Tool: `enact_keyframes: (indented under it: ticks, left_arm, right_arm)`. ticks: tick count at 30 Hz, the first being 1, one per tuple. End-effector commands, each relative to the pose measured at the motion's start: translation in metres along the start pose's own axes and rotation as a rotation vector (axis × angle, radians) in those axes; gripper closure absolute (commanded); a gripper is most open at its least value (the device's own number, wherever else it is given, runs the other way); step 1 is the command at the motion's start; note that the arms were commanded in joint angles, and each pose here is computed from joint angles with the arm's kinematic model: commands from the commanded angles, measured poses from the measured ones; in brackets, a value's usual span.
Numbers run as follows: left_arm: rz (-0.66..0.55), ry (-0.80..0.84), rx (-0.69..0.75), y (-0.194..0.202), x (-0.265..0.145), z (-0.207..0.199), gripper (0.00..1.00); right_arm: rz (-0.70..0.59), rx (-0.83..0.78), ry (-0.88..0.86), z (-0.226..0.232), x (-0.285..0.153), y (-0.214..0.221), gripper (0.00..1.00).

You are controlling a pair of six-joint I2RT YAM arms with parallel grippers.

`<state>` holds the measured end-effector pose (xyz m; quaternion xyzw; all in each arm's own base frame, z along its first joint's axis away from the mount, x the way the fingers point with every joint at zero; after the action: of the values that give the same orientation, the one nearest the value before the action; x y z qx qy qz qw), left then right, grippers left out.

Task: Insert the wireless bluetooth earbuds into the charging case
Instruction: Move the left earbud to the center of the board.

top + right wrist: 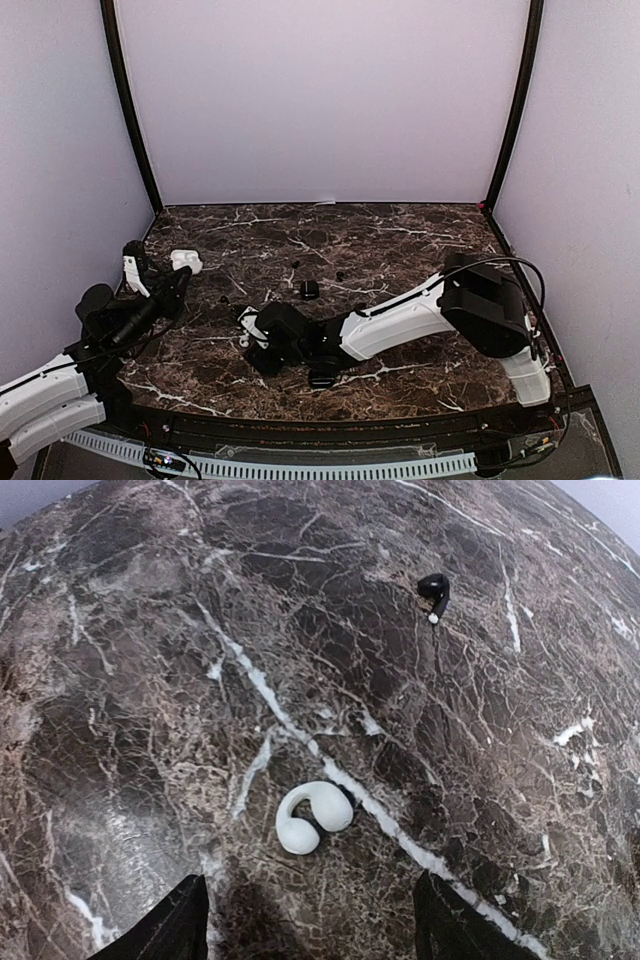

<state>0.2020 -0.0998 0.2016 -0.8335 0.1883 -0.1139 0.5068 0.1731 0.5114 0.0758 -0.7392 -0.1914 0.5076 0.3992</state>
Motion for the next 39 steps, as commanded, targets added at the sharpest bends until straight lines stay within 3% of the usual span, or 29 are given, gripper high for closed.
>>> enact_keyframes:
  ticks: [1,17,24,32,39]
  left_arm:
    - [0.025,-0.079,0.039,0.020,-0.009,0.019,0.79]
    - [0.012,-0.045,0.072,0.021,-0.012,0.016,0.79]
    - [0.009,-0.037,0.077,0.022,-0.012,0.016,0.79]
    - [0.010,-0.028,0.076,0.022,-0.012,0.015,0.79]
    - [0.011,-0.023,0.080,0.022,-0.013,0.014,0.78]
  right_arm:
    - [0.006,0.036,0.065,-0.007,0.010,-0.004,0.29]
    - [0.064,0.049,0.119,-0.011,0.050,0.017,0.31]
    - [0.085,0.069,0.109,-0.018,0.062,0.024,0.43]
    - [0.104,0.068,0.114,-0.020,0.063,0.028,0.71]
    - [0.112,0.080,0.156,-0.030,0.043,0.029,0.74]
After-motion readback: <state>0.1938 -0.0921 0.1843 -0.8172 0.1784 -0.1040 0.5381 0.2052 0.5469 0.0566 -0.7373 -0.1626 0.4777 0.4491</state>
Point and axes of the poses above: each gripper's point midway between its finger pads, its own x axis out along the fingers, its own z axis along the line the jaws close on, y = z × x, the point moved 6 cm from there along -x, back along the fingers, and after that the axes turned 8 degrees about -x, right-handed, at the moved point
